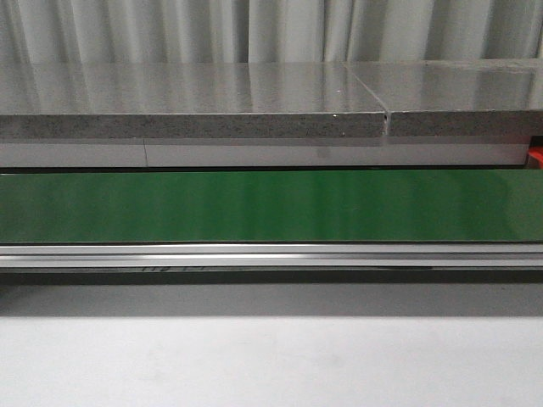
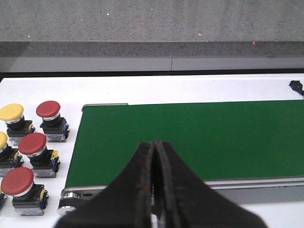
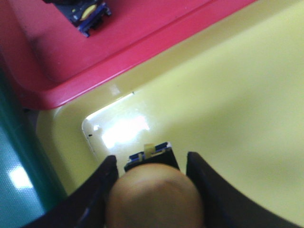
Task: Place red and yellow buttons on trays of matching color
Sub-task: 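Lower the yellow button into the yellow tray and open the right gripper, then raise the right gripper away from the trays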
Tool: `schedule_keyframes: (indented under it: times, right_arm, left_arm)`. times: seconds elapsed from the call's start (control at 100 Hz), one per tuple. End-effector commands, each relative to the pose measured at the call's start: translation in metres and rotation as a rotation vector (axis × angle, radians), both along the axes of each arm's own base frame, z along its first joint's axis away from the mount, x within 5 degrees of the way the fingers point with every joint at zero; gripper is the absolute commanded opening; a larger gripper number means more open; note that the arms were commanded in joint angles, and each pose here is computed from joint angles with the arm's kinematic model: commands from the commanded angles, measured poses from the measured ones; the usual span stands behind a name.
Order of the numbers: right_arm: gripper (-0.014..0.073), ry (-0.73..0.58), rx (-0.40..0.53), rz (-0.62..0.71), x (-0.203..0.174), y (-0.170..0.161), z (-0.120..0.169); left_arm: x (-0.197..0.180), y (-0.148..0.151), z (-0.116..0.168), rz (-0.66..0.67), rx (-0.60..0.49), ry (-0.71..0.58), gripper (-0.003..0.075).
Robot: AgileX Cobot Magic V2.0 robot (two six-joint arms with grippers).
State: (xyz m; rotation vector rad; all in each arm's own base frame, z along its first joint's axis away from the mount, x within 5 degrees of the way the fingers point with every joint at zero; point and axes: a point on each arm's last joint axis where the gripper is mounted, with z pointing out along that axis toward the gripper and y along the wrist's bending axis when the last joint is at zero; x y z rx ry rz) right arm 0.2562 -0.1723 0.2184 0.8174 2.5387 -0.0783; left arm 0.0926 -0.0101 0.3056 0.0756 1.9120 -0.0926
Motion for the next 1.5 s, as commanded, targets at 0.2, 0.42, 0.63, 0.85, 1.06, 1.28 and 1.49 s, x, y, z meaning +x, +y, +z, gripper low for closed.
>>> schedule_keyframes:
  times: [0.2,0.42,0.63,0.85,1.06,1.28,1.49]
  right_arm:
    - [0.0185,-0.049,-0.029,-0.015,0.005,-0.006,0.007]
    - [0.0400,-0.038,-0.020,-0.012,0.005,-0.005,0.006]
    - [0.0551,-0.041,-0.023,-0.012,0.005,-0.005,0.006]
    - [0.0563,-0.081,-0.055,-0.018,0.007,-0.007,0.012]
    - [0.0563,-0.173,-0.110,-0.015,0.005,-0.001,0.035]
    - [0.0563,-0.306,-0.212,0.128,0.007,0.038,0.078]
    - [0.0563,-0.449,-0.285,0.322,-0.004,0.093,0.121]
  left_arm:
    - [0.002,-0.001,0.015,-0.009,-0.022,-0.101,-0.0019]
    - [0.002,-0.001,0.015,-0.009,-0.022,-0.101,-0.0019]
    - [0.002,-0.001,0.015,-0.009,-0.022,-0.101,-0.0019]
    - [0.002,-0.001,0.015,-0.009,-0.022,-0.101,-0.0019]
    - [0.002,-0.001,0.015,-0.009,-0.022,-0.101,-0.0019]
    - [0.002,-0.001,0.015,-0.009,-0.022,-0.101,-0.0019]
    - [0.002,-0.001,0.015,-0.009,-0.022,-0.101,-0.0019]
